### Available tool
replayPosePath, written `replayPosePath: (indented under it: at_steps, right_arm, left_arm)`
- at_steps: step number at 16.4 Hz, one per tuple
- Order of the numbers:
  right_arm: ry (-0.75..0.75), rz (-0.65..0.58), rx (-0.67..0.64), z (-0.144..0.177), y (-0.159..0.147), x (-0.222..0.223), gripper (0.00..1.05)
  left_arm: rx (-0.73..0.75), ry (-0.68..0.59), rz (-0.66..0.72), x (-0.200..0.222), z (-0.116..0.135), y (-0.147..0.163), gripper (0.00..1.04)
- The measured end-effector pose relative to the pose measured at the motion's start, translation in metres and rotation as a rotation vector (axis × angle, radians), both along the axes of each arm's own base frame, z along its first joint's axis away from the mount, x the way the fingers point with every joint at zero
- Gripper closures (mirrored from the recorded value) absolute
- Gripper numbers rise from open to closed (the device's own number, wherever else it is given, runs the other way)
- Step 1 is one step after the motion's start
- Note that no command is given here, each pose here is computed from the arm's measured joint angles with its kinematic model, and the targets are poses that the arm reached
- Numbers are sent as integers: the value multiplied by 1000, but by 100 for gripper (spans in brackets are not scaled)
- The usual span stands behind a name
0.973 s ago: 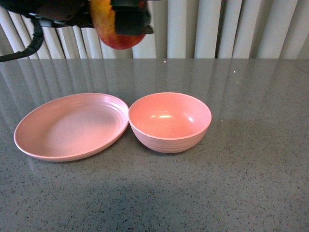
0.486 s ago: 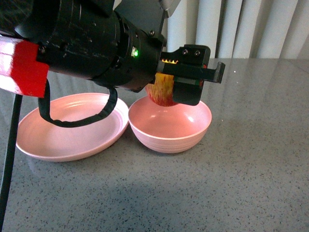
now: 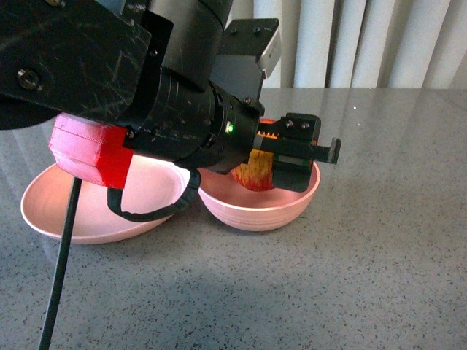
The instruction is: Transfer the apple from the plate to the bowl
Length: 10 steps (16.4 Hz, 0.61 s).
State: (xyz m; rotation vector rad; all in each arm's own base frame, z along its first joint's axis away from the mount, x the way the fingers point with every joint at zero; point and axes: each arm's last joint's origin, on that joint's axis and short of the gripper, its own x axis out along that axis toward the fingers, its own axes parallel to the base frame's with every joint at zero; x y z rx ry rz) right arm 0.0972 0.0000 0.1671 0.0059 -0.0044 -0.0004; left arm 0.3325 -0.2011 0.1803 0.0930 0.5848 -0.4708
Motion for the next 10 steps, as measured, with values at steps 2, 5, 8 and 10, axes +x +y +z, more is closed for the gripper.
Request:
replayPosePath:
  at_steps: [2,5,8,10]
  right_arm:
    - [0,0,0,0,0,0,7]
    - [0,0,0,0,0,0,7]
    - [0,0,0,0,0,0,7]
    - [0,0,0,0,0,0,7]
  left_arm:
    - [5,12,10,4,-5,1,35]
    - [-15,22,27,10,-5,2,35]
    - [-41,54,15,16,-13,-2,12]
    - [-83,-3,9,16,4,-1,7]
